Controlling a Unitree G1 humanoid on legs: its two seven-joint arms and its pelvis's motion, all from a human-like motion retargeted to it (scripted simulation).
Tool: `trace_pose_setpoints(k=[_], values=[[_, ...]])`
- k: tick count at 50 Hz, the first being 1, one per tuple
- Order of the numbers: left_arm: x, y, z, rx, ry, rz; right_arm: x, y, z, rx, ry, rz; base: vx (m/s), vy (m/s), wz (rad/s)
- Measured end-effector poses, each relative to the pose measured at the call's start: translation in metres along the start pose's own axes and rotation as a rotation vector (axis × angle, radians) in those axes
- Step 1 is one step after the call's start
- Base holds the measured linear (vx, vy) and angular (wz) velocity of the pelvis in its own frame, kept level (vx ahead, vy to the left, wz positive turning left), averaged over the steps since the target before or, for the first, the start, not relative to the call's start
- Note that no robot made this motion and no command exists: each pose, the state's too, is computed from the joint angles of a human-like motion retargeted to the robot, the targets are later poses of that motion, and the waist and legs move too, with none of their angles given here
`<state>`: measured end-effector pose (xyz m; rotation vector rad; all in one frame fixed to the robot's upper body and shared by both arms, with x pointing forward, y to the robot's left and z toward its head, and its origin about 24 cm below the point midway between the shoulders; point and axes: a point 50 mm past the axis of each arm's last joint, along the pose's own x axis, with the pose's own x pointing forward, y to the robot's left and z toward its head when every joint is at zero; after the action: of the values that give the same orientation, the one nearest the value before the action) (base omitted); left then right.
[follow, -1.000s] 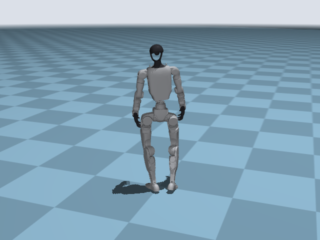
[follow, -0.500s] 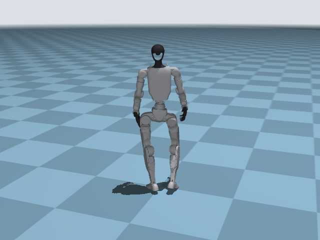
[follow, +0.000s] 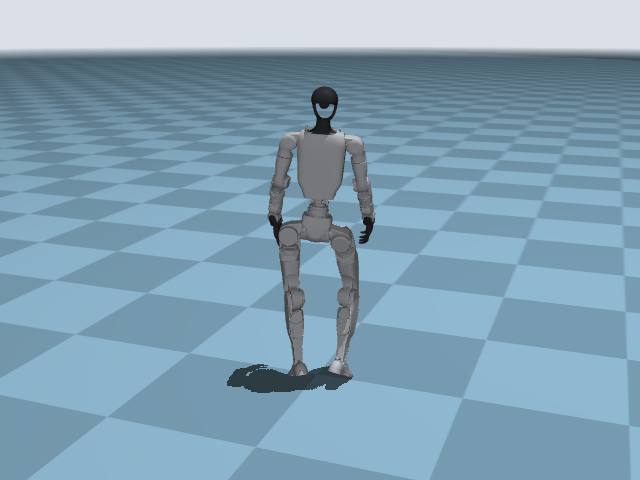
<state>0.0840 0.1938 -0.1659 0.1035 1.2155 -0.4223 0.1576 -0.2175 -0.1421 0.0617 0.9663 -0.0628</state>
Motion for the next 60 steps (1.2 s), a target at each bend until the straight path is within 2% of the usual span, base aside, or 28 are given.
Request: trace_pose_setpoints(k=[26, 60], values=[[0.001, 0.018, 0.047, 0.018, -0.111, 0.055, -0.006, 0.017, -0.036, -0.017, 0.107, 0.051, 0.05, -0.03, -0.26], [0.004, -0.003, 0.007, -0.070, -0.013, 0.027, -0.001, 0.030, -0.023, -0.005, 0.073, 0.093, 0.01, 0.01, -0.42]])
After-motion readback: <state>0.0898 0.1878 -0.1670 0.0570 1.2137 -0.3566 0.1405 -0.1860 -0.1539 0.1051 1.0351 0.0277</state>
